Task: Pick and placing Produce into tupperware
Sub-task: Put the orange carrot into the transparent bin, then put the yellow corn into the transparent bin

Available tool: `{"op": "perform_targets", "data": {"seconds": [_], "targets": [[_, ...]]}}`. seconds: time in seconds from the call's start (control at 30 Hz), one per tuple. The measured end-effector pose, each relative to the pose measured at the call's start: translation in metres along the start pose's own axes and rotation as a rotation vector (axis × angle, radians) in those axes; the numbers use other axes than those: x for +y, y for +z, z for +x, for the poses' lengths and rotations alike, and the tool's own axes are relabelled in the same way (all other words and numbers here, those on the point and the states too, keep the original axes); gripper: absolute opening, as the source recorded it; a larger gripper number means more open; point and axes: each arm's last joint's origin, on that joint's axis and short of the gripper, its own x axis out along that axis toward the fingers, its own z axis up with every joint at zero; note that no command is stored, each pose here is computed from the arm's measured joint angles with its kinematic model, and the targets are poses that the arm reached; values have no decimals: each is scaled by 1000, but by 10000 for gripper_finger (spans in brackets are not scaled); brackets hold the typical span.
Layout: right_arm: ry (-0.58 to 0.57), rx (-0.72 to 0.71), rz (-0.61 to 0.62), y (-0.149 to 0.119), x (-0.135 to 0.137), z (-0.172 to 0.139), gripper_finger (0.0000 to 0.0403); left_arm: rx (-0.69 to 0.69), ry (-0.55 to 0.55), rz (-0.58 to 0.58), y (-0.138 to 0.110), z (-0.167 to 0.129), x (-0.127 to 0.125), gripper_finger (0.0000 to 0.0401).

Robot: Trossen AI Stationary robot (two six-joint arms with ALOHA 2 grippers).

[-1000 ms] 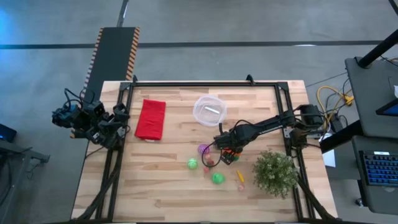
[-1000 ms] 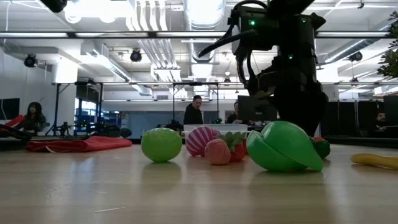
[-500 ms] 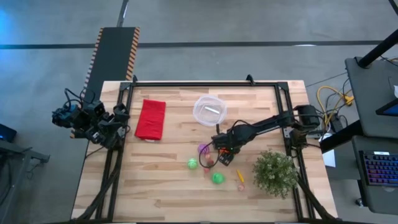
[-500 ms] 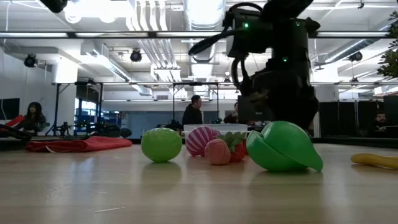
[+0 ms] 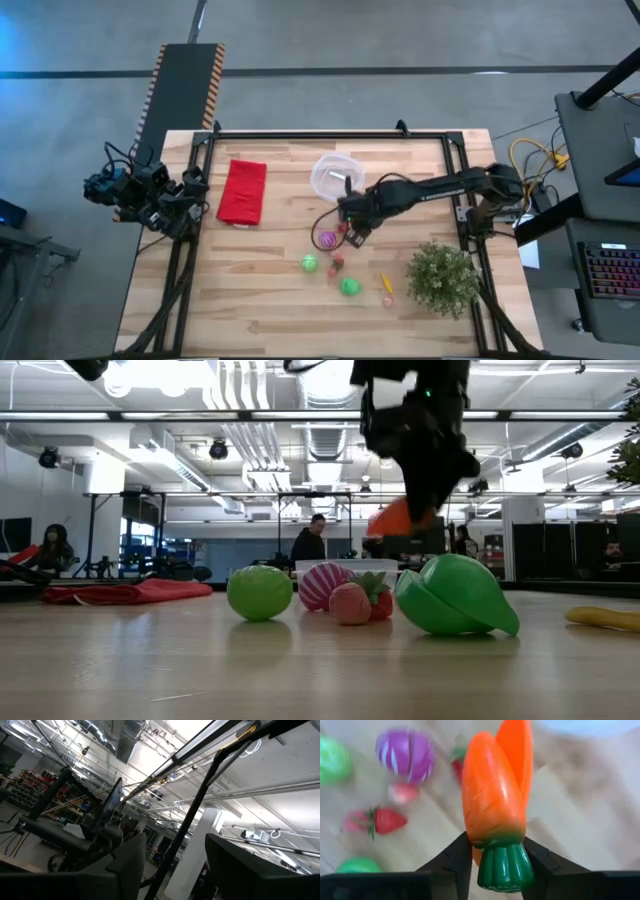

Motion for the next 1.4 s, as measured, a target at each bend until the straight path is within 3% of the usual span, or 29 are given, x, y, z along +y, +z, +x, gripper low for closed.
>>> {"op": "perform_targets", "data": {"seconds": [0.27, 0.43, 0.53, 0.63, 0.77, 0.87, 1.0, 1.2, 1.4], "targets": [[-80, -126, 78, 42, -33, -28, 106, 6, 3, 4, -1, 0, 0, 192], [-100, -155, 162, 79, -73, -17, 111, 6, 3, 7, -1, 0, 0, 192], [-41, -161, 194, 97, -92, -11, 114, 6, 3, 6, -1, 0, 0, 192], [17, -151, 190, 109, -102, 2, 119, 6, 3, 5, -1, 0, 0, 192], [2, -128, 203, 114, -108, 14, 126, 6, 3, 4, -1, 0, 0, 192], [-47, -91, 200, 109, -110, 15, 136, 6, 3, 3, -1, 0, 0, 192], [-89, 13, 149, 83, -99, -8, 156, 12, 5, 5, -1, 0, 1, 192], [-121, 160, 52, 32, -60, -38, 206, 50, 22, 16, -6, 2, 2, 192], [-109, 253, 54, -12, -15, -39, 253, 77, 34, 25, -10, 5, 3, 192]]}}
